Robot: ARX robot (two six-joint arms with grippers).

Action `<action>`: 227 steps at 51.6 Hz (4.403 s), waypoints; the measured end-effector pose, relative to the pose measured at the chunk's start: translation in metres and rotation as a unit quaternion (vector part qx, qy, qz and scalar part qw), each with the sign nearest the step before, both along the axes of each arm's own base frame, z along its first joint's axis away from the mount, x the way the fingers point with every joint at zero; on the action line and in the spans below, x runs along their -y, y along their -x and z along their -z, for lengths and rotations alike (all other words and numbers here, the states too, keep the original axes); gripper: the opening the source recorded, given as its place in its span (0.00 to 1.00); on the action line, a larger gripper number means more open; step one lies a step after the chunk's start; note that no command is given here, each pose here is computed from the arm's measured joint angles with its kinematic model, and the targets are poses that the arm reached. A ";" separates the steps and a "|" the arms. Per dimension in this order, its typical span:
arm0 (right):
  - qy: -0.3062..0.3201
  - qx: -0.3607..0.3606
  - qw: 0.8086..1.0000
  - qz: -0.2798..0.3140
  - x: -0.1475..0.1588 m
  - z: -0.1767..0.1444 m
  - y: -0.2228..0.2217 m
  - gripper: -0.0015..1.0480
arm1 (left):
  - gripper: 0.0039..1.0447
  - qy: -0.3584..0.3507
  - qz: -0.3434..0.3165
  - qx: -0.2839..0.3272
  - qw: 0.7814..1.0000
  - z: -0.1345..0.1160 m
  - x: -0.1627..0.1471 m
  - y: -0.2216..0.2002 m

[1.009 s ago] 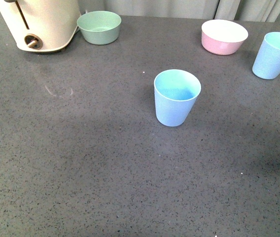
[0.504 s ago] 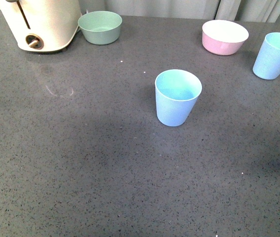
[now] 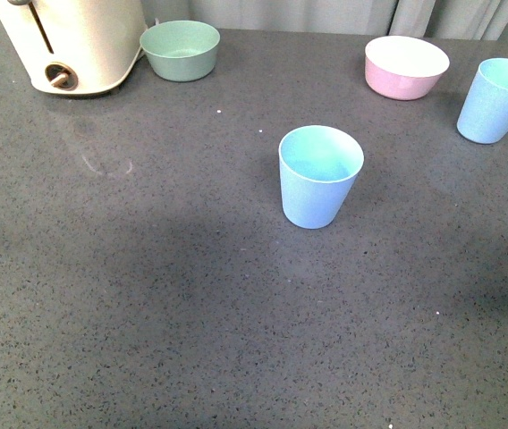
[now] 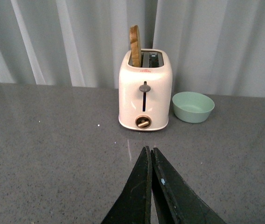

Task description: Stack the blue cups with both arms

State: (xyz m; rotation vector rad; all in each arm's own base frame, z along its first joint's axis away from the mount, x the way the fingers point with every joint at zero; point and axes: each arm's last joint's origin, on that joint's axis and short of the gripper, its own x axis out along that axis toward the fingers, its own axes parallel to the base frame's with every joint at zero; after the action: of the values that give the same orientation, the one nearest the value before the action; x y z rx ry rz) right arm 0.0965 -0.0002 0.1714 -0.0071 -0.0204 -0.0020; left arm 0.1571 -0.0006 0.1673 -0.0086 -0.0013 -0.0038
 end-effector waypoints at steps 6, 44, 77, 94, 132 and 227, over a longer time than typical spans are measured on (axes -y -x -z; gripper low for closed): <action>0.000 0.000 1.000 0.000 0.000 0.000 0.000 0.91 | 0.01 0.000 0.000 -0.009 1.000 0.005 0.000 0.008; 0.000 0.000 1.000 0.000 0.000 0.000 0.000 0.91 | 0.01 0.000 0.000 0.007 1.000 -0.004 0.000 0.037; 0.000 0.000 1.000 0.000 0.000 0.000 0.000 0.91 | 0.01 -0.001 0.000 -0.003 1.000 0.000 0.000 0.058; 0.000 0.000 1.000 0.000 0.000 0.000 0.000 0.91 | 0.05 0.000 0.000 0.005 1.000 -0.001 0.000 0.060; 0.133 -0.290 0.943 -0.095 0.071 -0.045 -0.172 0.91 | 0.92 -0.001 0.000 0.005 1.000 -0.001 0.000 0.060; 0.298 -0.423 0.826 -0.222 0.017 0.006 -0.349 0.02 | 0.92 -0.001 0.000 0.004 1.000 -0.001 0.000 0.060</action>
State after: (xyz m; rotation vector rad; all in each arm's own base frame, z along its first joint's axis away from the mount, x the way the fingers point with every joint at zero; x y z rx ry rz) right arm 0.4459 -0.0172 0.1654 -0.6342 0.8782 0.4790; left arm 0.0972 -0.0004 0.1682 -0.0059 -0.0101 -0.0038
